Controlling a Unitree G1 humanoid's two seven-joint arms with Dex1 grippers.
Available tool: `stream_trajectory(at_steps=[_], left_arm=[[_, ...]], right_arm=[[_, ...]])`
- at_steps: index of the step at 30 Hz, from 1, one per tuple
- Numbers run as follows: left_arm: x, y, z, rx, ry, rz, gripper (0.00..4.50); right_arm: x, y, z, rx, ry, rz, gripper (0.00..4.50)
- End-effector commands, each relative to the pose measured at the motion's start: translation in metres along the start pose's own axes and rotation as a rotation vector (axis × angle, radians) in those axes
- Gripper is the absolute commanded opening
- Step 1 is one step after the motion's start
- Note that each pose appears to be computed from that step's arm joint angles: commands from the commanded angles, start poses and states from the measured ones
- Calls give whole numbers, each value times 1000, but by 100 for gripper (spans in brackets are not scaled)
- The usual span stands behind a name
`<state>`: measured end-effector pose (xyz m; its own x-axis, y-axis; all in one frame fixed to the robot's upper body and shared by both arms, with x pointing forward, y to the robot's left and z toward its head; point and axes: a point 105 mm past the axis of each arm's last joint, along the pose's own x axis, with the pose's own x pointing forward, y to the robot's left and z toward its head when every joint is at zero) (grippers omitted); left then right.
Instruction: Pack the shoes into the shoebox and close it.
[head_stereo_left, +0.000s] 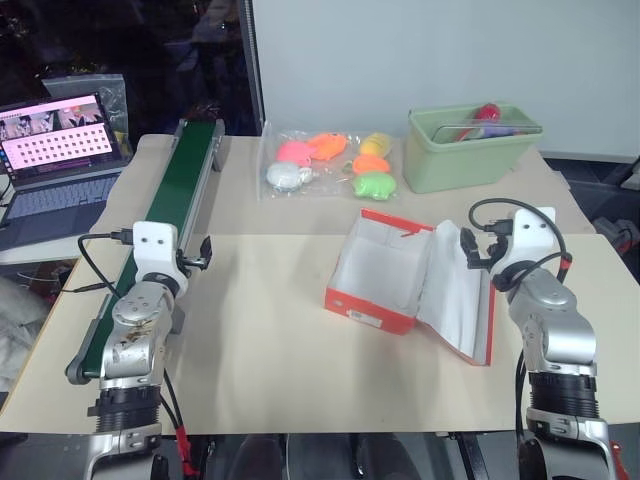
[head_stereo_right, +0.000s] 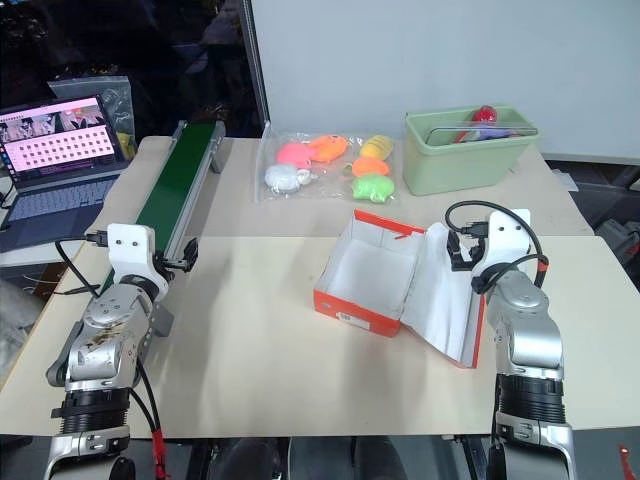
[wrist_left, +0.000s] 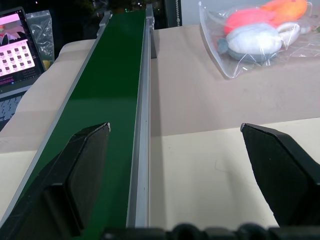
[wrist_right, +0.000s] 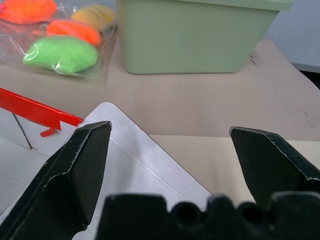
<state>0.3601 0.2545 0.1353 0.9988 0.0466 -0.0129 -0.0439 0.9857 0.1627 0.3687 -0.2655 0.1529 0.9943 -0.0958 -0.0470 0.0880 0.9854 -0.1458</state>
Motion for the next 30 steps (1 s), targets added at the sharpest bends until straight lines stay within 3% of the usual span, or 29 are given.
stream_trajectory(at_steps=[1, 2, 8, 14, 18, 24, 30], left_arm=[[0, 6, 13, 53, -50, 19, 450], [0, 6, 14, 64, -52, 22, 450], [-1, 7, 14, 82, -49, 27, 450], [-4, 4, 10, 55, -41, 17, 450], [-13, 14, 11, 55, -41, 42, 450], [-31, 53, -1, 41, 28, 124, 450], [-41, 76, -10, 51, 115, 137, 450]], right_arm=[[-1, -3, 15, -12, -66, -18, 446], [-1, 3, 17, -20, -70, 10, 446], [-34, 112, 68, 65, -234, 576, 446], [-99, 178, 72, 3, -213, 1135, 446], [-95, 181, 68, -38, -192, 1142, 446], [-98, 195, 64, -49, -189, 1194, 446], [-116, 209, 59, -46, -177, 1339, 446]])
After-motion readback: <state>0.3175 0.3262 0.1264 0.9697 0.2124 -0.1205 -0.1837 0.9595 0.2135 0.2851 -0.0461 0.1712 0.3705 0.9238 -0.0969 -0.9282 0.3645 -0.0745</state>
